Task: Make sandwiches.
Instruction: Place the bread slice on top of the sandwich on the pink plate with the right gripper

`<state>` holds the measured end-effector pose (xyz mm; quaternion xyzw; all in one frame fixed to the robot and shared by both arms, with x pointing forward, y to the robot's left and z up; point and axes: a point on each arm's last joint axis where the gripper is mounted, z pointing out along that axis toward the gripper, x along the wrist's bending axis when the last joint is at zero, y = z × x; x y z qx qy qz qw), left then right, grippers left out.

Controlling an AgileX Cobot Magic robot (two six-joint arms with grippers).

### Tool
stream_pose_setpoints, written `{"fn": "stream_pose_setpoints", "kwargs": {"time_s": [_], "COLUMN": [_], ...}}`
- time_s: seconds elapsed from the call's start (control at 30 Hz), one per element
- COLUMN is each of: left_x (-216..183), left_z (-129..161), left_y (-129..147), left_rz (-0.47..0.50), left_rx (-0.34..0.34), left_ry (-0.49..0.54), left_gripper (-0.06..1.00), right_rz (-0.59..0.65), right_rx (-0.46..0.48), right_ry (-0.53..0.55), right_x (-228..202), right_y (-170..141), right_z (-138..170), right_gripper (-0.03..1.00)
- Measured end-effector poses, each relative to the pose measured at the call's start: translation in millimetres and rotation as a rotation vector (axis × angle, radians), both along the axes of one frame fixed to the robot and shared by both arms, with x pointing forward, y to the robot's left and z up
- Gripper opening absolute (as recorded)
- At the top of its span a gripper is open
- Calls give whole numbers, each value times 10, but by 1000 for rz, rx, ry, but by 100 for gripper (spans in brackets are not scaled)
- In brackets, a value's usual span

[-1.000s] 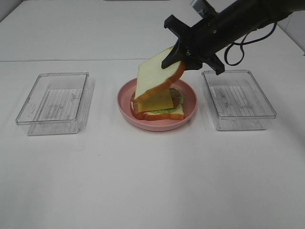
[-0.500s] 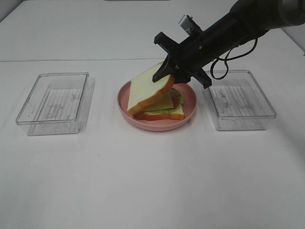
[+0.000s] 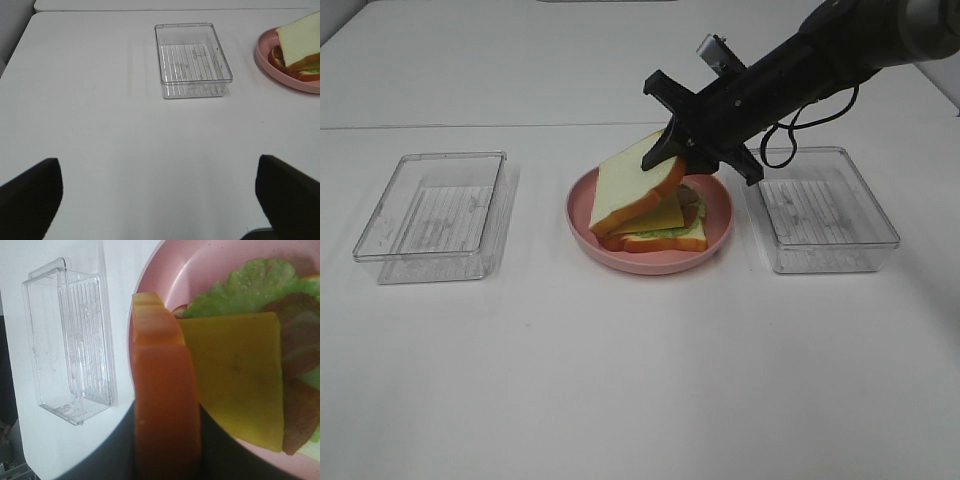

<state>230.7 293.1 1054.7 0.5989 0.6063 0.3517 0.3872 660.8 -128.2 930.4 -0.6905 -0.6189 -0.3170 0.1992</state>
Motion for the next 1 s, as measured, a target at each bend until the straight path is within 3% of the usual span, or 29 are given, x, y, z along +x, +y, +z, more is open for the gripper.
{"fn": "stream_pose_setpoints", "kwargs": {"time_s": [0.3, 0.8, 0.83, 0.87, 0.93, 0.97, 1.0], "left_x": [0, 0, 0, 0, 0, 0, 0], "left_z": [0, 0, 0, 0, 0, 0, 0], "left_y": [0, 0, 0, 0, 0, 0, 0], "left_rz": [0, 0, 0, 0, 0, 0, 0], "left_rx": [0, 1, 1, 1, 1, 1, 1], "left_ry": [0, 0, 0, 0, 0, 0, 0], "left_gripper": [99, 99, 99, 99, 99, 99, 99], "right_rz": [5, 39, 52, 52, 75, 75, 89], "right_rx": [9, -39, -60, -60, -101, -101, -124], "right_ry": [59, 47, 43, 43, 40, 40, 40], "right_x": [1, -12, -17, -17, -29, -29, -33], "right_y": [18, -13, -25, -25, -51, -51, -68], "right_z": [-191, -190, -202, -202, -225, -225, -232], "right_gripper": [21, 24, 33, 33, 52, 52, 62]}}
